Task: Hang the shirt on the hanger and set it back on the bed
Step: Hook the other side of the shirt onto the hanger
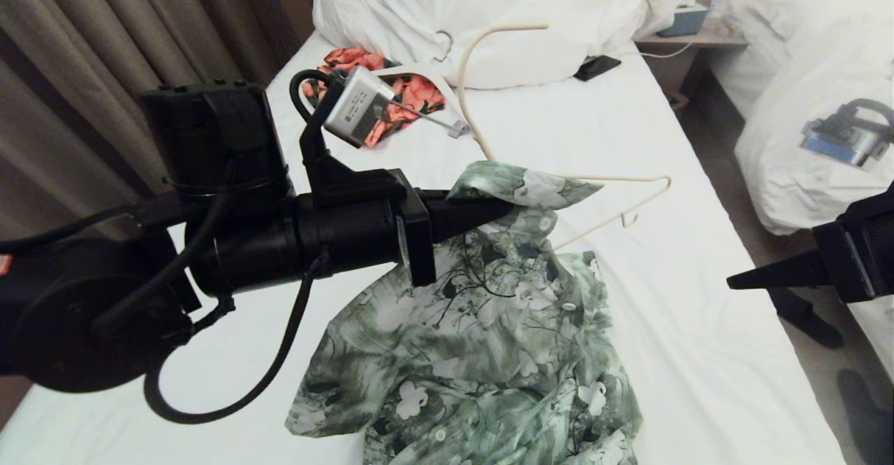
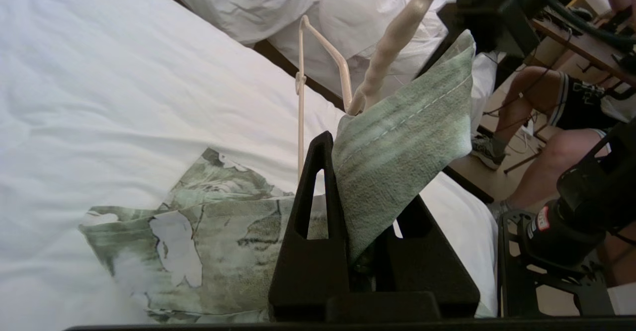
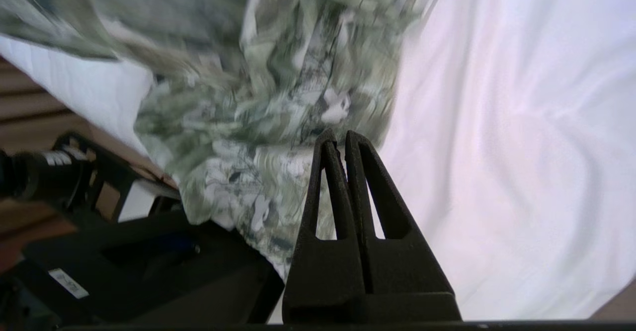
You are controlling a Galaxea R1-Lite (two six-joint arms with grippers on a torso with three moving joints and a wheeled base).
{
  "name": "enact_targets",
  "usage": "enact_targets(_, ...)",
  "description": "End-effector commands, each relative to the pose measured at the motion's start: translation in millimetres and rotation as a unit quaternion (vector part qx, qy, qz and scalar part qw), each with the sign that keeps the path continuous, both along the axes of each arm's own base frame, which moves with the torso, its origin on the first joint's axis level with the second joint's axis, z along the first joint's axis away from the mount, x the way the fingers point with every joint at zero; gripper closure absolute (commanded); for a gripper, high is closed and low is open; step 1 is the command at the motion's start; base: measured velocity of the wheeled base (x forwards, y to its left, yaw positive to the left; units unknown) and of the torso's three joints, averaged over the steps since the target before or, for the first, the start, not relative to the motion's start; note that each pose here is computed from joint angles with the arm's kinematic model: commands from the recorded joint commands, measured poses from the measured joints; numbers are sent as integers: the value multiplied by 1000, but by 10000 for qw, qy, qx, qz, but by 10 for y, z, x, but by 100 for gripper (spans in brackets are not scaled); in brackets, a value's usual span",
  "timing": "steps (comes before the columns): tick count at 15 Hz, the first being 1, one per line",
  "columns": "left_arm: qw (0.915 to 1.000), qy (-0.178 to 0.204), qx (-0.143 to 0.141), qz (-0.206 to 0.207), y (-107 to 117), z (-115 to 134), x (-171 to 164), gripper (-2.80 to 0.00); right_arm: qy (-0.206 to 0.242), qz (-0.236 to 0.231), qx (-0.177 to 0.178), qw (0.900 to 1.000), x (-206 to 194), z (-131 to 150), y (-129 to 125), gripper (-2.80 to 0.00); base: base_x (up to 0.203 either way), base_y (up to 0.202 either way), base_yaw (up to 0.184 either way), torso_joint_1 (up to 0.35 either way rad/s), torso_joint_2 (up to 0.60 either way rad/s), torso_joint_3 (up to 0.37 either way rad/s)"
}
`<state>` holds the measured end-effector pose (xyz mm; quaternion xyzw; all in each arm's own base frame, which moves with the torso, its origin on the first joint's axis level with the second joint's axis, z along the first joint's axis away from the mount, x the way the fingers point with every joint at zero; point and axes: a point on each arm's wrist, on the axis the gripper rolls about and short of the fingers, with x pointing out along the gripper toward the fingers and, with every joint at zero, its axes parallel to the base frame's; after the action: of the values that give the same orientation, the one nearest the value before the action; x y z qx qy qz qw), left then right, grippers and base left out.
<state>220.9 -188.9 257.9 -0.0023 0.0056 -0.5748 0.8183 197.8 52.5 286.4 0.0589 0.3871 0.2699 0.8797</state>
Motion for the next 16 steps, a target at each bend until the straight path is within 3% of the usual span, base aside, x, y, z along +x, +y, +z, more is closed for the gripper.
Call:
enact_targets(1, 9999, -88, -97, 64, 102, 72, -58, 0, 321, 60, -50, 9995, 46, -172, 41, 0, 0, 0, 0, 0, 0, 0)
enact_targets(2, 9998, -63, -142, 94, 135, 94, -72, 0, 462, 47, -2, 9989, 134, -326, 94, 0, 0, 0, 0, 0, 0, 0)
enact_targets(4, 9998, -40, -152, 152, 198, 92, -99, 0, 224, 5, 280, 9994, 378, -573, 244, 0, 0, 0, 0, 0, 0, 0)
enact_targets(5, 9998, -33, -147, 163, 210, 87, -105, 0, 158, 17, 382, 9991, 494, -699, 322, -280, 0, 0, 0, 0, 0, 0)
enact_targets(7, 9997, -22, -137, 224, 237, 75, -86, 0, 210, -147, 772, 9967, 658, -810, 462, -280, 0, 0, 0, 0, 0, 0)
enact_targets(9, 9996, -8, -127, 232, 235, 66, -76, 0, 64, -146, 968, 9952, 791, -897, 560, -280, 0, 0, 0, 0, 0, 0)
enact_targets(11, 9997, -10, -128, 225, 232, 67, -79, 0, -136, -200, 1382, 9901, 917, -953, 695, -280, 0, 0, 0, 0, 0, 0)
enact_targets(16, 9995, -32, -145, 273, 254, 82, -76, 0, 33, -48, 1977, 9802, 1029, -1124, 1137, -280, 0, 0, 0, 0, 0, 0)
